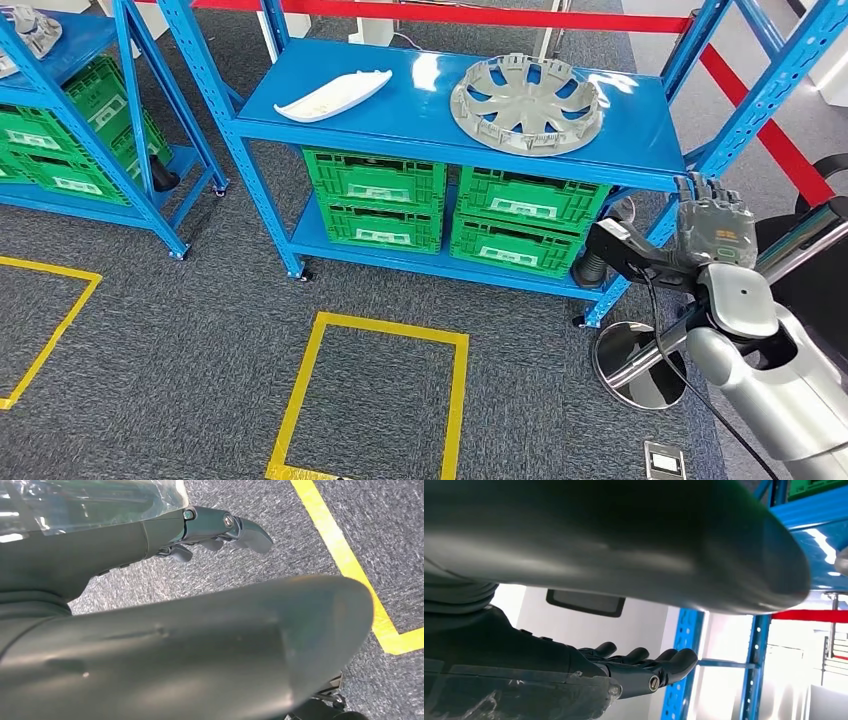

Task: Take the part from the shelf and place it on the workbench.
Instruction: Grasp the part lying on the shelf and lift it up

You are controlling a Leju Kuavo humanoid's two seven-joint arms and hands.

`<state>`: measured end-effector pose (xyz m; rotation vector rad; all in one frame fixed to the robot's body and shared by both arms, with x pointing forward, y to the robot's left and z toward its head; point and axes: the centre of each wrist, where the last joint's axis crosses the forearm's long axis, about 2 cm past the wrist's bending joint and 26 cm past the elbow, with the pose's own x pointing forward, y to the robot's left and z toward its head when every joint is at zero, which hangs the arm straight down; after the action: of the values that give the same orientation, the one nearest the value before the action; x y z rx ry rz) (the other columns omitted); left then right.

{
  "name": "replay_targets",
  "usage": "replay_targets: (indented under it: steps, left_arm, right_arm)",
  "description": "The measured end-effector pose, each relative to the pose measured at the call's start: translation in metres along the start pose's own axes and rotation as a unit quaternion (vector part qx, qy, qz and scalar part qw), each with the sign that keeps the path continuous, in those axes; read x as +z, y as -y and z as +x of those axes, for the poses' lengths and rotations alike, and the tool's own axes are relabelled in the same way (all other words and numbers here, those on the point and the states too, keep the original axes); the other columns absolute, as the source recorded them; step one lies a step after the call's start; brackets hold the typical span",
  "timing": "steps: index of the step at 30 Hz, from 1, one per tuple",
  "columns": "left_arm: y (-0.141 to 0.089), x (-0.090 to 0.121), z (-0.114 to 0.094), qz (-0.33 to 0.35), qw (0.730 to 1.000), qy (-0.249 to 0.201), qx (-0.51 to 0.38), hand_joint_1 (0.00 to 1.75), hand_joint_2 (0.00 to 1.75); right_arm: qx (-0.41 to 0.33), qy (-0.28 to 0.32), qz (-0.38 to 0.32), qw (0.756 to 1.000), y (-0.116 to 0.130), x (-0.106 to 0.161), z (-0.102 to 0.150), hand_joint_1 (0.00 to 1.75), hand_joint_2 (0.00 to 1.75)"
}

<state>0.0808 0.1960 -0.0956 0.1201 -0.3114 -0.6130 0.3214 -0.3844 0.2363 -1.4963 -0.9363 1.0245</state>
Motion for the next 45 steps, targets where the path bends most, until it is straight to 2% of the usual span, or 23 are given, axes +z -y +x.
replay_targets:
  steps: [8, 18, 30, 45]
  left_arm:
    - [-0.004, -0.001, 0.004, 0.003, 1.0, 0.007, -0.019, 0.0, 0.0]
    - [-0.005, -0.001, 0.004, -0.003, 1.0, 0.007, -0.027, 0.0, 0.0]
    - [-0.005, -0.001, 0.003, -0.005, 1.0, 0.004, -0.031, 0.0, 0.0]
    - [-0.005, -0.001, 0.002, -0.005, 0.999, 0.005, -0.034, 0.0, 0.0]
  right_arm:
    - [-0.014, 0.073, -0.032, 0.997, 0.021, -0.007, 0.05, 0.0, 0.0]
    - [-0.019, 0.154, -0.043, 0.987, 0.022, 0.006, 0.1, 0.0, 0.0]
    - [-0.014, 0.187, -0.035, 0.982, 0.017, 0.013, 0.12, 0.0, 0.0]
    - [-0.006, 0.184, -0.018, 0.983, 0.011, 0.016, 0.123, 0.0, 0.0]
